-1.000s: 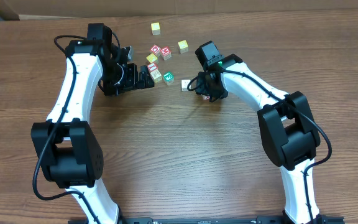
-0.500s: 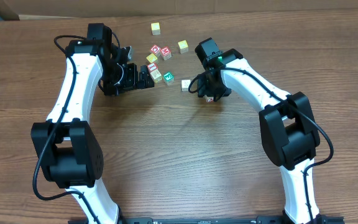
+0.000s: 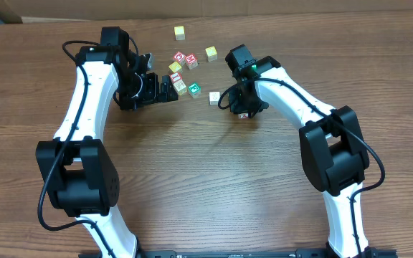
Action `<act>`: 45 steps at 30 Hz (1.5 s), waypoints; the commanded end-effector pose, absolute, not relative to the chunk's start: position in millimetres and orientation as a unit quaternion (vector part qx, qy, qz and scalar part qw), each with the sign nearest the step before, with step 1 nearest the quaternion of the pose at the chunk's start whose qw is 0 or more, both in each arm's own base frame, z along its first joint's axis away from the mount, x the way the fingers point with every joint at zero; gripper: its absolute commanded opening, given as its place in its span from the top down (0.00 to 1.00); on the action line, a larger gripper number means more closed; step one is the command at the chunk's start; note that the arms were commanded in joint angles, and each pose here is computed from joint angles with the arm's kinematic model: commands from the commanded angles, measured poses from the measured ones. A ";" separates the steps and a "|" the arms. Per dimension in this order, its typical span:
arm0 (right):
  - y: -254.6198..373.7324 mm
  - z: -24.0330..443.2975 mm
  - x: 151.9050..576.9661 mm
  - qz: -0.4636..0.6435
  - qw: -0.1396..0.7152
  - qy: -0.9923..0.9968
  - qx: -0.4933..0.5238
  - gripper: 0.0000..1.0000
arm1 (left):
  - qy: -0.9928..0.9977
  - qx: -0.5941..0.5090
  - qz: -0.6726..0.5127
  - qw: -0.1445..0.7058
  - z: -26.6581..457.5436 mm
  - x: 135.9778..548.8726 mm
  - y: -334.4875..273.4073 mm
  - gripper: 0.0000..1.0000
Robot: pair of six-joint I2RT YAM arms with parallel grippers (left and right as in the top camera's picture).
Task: Flip 5 blocks
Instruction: 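Lower the right gripper onto the blue-letter L block and grasp it, then lift the L block with the right gripper, rotate it, set it down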
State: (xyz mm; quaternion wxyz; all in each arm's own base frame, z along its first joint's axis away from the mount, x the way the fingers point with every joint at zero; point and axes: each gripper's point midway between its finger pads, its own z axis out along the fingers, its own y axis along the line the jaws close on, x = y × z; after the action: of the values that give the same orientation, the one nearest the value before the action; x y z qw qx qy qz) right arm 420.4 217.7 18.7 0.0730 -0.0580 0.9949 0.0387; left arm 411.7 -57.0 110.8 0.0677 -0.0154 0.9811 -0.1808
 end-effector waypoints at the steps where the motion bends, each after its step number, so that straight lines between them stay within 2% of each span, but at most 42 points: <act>1: 216.5 19.1 418.6 0.033 0.071 0.995 -0.060 0.67 | 0.981 -0.012 -0.177 0.077 114.0 418.1 -52.5 0.00; 5: 216.9 23.0 419.1 0.033 0.071 0.995 -0.059 0.74 | 0.981 -0.012 -0.177 0.077 114.1 418.1 -52.6 0.00; 15: 218.6 79.3 409.5 0.042 0.054 0.997 -0.046 0.78 | 0.981 -0.012 -0.177 0.077 114.1 418.1 -52.6 0.00; 22: 239.9 118.1 375.6 0.099 0.017 0.995 -0.028 0.79 | 0.981 -0.012 -0.177 0.077 114.1 418.1 -52.5 0.00; 33: 280.6 118.3 322.0 0.091 -0.031 0.994 -0.046 0.79 | 0.981 -0.012 -0.177 0.077 114.1 418.1 -52.5 0.00; 45: 312.4 85.8 303.8 0.045 0.016 0.997 -0.054 0.82 | 0.981 -0.012 -0.177 0.077 114.1 418.1 -52.5 0.01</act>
State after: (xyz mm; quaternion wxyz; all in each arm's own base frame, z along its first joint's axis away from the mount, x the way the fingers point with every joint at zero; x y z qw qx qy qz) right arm 304.3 315.5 81.2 -0.0092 -0.0635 0.9963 0.0579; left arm 411.7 -57.0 110.8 0.0677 -0.0154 0.9811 -0.1808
